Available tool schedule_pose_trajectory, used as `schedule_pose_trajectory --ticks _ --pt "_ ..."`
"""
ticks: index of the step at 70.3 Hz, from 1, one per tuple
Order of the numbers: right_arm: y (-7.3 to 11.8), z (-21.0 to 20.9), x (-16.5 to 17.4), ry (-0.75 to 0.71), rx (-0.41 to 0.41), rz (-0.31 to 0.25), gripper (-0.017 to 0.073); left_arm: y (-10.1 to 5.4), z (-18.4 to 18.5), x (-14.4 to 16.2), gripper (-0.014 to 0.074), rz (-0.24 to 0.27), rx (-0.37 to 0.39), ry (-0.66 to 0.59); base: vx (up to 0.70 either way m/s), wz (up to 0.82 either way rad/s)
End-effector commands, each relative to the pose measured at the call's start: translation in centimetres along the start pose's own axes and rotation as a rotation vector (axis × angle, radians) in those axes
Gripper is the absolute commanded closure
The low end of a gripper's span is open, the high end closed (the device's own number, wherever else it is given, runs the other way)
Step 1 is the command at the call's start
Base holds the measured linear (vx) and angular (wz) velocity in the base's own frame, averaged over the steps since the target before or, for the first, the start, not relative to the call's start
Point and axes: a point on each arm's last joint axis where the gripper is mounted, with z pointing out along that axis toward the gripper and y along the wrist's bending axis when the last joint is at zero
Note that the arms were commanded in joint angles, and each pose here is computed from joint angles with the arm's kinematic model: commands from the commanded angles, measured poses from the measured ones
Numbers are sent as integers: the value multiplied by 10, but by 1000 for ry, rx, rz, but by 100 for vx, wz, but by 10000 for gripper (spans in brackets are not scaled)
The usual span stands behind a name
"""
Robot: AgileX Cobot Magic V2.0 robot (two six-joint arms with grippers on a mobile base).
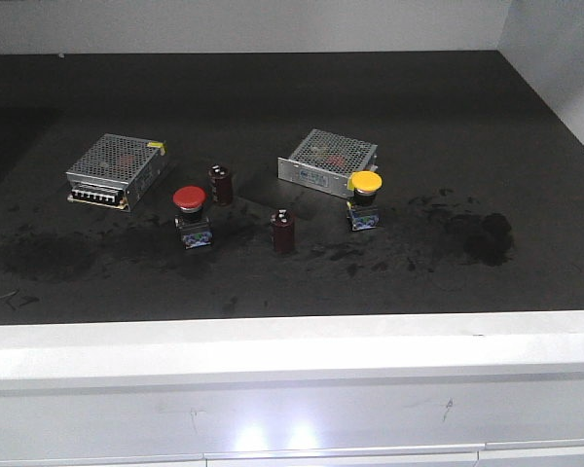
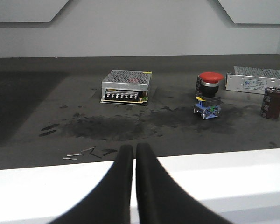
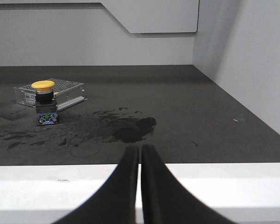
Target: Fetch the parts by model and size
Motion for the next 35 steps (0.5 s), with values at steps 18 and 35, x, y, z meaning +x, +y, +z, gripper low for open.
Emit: schedule_pose_trajectory --ticks 18,35 --pt "0 -1 -5 -81 3 -15 569 0 -1 -7 601 -3 8 -88 0 0" --pt "0 -1 -5 -81 3 -15 569 0 -1 -7 601 -3 8 -88 0 0"
